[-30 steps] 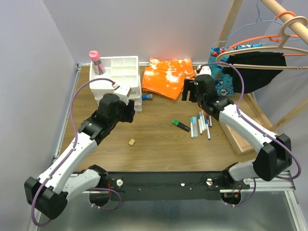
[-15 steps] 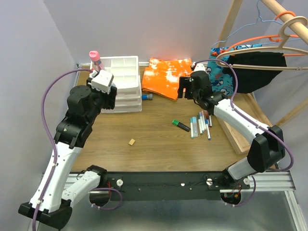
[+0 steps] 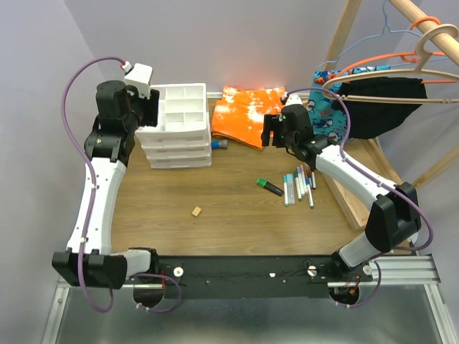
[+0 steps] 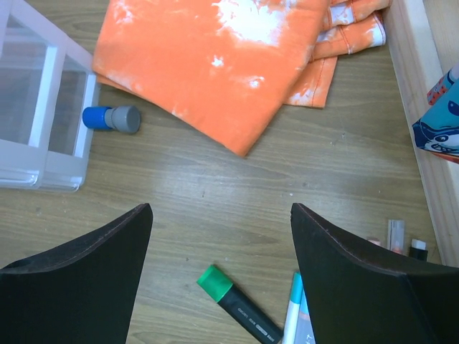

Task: Sort the stationery into containers
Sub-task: Place the stationery in the storage box.

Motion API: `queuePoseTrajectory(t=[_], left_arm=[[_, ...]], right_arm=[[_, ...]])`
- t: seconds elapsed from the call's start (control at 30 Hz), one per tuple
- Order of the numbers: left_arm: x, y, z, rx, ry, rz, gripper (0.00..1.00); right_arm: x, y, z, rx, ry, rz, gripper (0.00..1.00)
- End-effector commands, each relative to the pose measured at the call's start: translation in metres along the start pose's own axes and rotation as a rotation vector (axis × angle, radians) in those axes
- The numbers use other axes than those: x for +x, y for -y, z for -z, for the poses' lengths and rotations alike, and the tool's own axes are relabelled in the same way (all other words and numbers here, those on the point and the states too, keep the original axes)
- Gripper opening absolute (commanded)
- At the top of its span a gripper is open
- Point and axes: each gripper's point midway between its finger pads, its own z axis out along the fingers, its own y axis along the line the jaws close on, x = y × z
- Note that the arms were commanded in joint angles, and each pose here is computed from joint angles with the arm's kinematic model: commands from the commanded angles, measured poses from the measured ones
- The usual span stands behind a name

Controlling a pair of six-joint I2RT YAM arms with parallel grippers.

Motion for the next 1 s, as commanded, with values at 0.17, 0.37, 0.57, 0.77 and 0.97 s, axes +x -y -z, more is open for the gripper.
queuePoseTrajectory(t=[0.17,0.37,0.57,0.77,0.97], left_arm=[[0.014,-0.014,-0.035,0.004,-0.072,0.057,0.52],[0.026,-0.015,-0.054,0.000,-0.089,0.083,0.52],[0.043,-0.016,-0.071,-0.014,-0.140,0.105,0.53],[0.053,-0.023,-0.076,-0.056,-0.177,0.101,0.64],[0.049,-0.026,-0.074,-0.068,-0.180,0.105,0.77]], right_arm=[[-0.005,-0.003,0.004,-0.028,0.013,-0.028,0.86],[-0.002,-0.002,0.004,-0.029,0.011,-0.028,0.86],[0.000,-0.002,0.004,-0.029,0.006,-0.025,0.86],[0.003,0.000,0.006,-0.027,0.006,-0.021,0.86],[0.006,-0.001,0.004,-0.028,-0.006,-0.016,0.86]])
